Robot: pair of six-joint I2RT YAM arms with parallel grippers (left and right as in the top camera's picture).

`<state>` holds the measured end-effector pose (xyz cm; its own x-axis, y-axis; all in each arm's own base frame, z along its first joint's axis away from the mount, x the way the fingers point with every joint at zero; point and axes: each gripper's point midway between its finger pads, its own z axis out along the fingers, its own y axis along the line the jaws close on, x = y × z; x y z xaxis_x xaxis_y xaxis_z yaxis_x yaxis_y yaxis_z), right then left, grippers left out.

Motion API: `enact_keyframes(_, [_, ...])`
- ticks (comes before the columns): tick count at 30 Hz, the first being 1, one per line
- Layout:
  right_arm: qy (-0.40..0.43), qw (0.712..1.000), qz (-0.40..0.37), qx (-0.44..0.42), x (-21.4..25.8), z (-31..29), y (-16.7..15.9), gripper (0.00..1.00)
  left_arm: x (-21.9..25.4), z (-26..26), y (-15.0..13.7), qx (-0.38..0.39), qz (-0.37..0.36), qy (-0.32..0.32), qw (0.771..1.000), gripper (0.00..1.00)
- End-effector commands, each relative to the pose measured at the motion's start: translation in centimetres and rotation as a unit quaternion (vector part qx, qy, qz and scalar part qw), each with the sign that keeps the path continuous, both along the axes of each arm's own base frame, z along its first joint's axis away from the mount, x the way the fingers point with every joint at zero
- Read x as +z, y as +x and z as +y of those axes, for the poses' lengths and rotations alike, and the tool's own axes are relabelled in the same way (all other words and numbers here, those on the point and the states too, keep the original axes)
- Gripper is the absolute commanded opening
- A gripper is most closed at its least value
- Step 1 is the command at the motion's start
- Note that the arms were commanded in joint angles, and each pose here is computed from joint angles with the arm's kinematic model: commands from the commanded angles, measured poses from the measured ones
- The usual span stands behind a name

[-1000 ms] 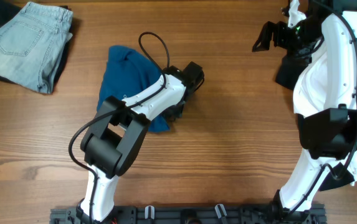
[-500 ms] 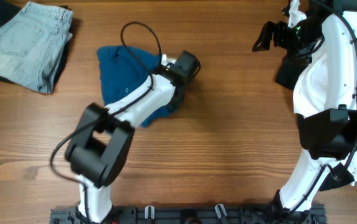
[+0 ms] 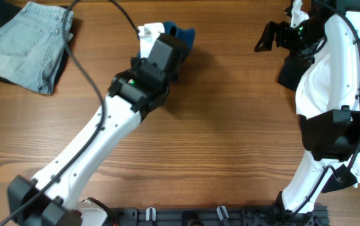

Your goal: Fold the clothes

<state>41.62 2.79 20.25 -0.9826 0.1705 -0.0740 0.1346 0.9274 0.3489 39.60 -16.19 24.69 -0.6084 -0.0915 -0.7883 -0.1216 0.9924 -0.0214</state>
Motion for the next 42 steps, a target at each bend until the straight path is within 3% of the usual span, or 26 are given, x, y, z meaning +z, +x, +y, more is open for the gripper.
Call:
enact_keyframes(1, [0.007, 0.999, -0.03, 0.015, 1.9, 0.9, -0.1, 1.0, 4.5, 3.3, -0.1, 0.065, -0.075, 0.034, 0.994, 0.04])
enact_keyframes(8, [0.007, 0.999, -0.03, 0.03, 1.9, 2.1, -0.2, 1.0, 5.4, 7.5, 1.1, 0.126, -0.094, 0.049, 0.986, 0.04])
enact_keyframes(16, [0.009, 0.998, -0.027, 0.054, 1.9, 4.7, -0.6, 1.0, 4.1, 14.9, 3.2, 0.174, -0.063, -0.011, 0.983, 0.04])
enact_keyframes(29, [0.01, 0.994, -0.026, 0.101, 1.9, 8.5, -1.5, 1.0, 0.3, 26.0, 2.1, 0.266, 0.008, -0.059, 0.962, 0.04])
enact_keyframes(35, [0.009, 0.994, -0.026, 0.11, 1.9, 9.2, -1.7, 1.0, 0.1, 28.4, 2.2, 0.287, -0.005, -0.143, 0.947, 0.04])
enact_keyframes(39, [0.009, 0.993, -0.026, 0.113, 1.9, 9.4, -1.8, 1.0, 0.6, 30.0, 2.1, 0.312, -0.025, -0.149, 0.938, 0.04])
enact_keyframes(42, [0.009, 0.993, -0.026, 0.113, 1.9, 9.5, -1.8, 1.0, 1.6, 31.8, 2.1, 0.366, -0.067, -0.167, 0.913, 0.04])
